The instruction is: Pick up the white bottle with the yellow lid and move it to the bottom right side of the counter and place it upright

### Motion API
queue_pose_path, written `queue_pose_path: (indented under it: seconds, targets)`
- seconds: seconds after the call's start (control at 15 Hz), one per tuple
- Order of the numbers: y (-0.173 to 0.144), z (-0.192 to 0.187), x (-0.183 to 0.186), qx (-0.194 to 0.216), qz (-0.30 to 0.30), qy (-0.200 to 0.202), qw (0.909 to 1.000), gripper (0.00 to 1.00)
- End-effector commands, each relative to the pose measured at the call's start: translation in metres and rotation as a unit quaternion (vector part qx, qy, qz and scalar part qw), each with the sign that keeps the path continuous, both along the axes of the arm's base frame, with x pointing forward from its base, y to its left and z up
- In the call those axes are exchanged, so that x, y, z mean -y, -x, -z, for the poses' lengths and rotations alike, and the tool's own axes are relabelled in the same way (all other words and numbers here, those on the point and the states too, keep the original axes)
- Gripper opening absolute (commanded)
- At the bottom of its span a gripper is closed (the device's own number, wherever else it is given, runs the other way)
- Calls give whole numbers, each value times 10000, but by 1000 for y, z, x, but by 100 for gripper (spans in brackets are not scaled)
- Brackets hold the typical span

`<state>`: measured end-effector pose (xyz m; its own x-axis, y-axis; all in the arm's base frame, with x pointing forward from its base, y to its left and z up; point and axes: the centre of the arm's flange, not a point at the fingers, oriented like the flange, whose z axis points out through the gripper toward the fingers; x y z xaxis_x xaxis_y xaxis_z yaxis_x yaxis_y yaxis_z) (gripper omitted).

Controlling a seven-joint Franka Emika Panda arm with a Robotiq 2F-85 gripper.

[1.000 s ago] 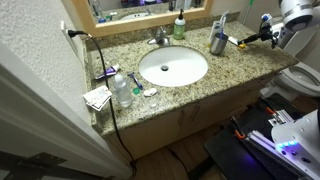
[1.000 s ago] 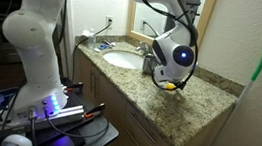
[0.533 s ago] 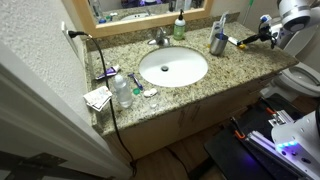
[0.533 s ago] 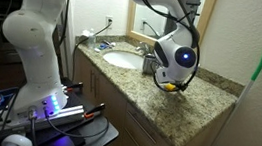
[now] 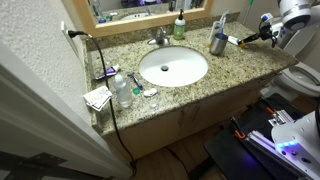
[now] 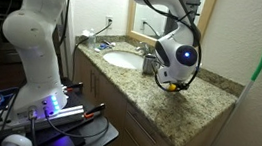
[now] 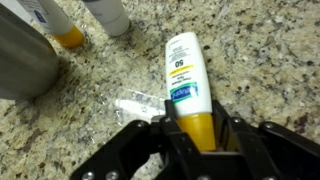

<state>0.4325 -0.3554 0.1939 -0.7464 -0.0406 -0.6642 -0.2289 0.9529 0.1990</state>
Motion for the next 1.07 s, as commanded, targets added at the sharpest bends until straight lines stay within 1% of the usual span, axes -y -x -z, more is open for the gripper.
queue_pose_path:
  seconds: [0.0, 0.07, 0.13, 0.27, 0.4, 0.47, 0.53, 0.6, 0.73, 0.8, 0.93, 1.0]
  targets:
    - [0, 18, -5, -244, -35, 33, 9997, 9]
    - [2, 10, -2, -268, -74, 48, 9996, 2]
    - [4, 5, 0, -291, -77, 24, 9995, 7]
    - [9, -10, 9, -313, -86, 19, 9995, 7]
    - [21, -27, 16, -596, -226, -79, 9979, 7]
    - [32, -42, 21, -826, -450, -256, 9952, 7]
    - [42, -56, 25, -1019, -647, -347, 9921, 7]
    - [56, -74, 31, -1296, -735, -369, 9881, 7]
    - [81, -109, 39, -2006, -1086, -317, 9731, 7]
    - [93, -126, 42, -2323, -1127, -257, 9657, 7]
    - [114, -161, 48, -2762, -910, 123, 9567, 7]
    - [123, -179, 51, -2897, -655, 464, 9538, 7]
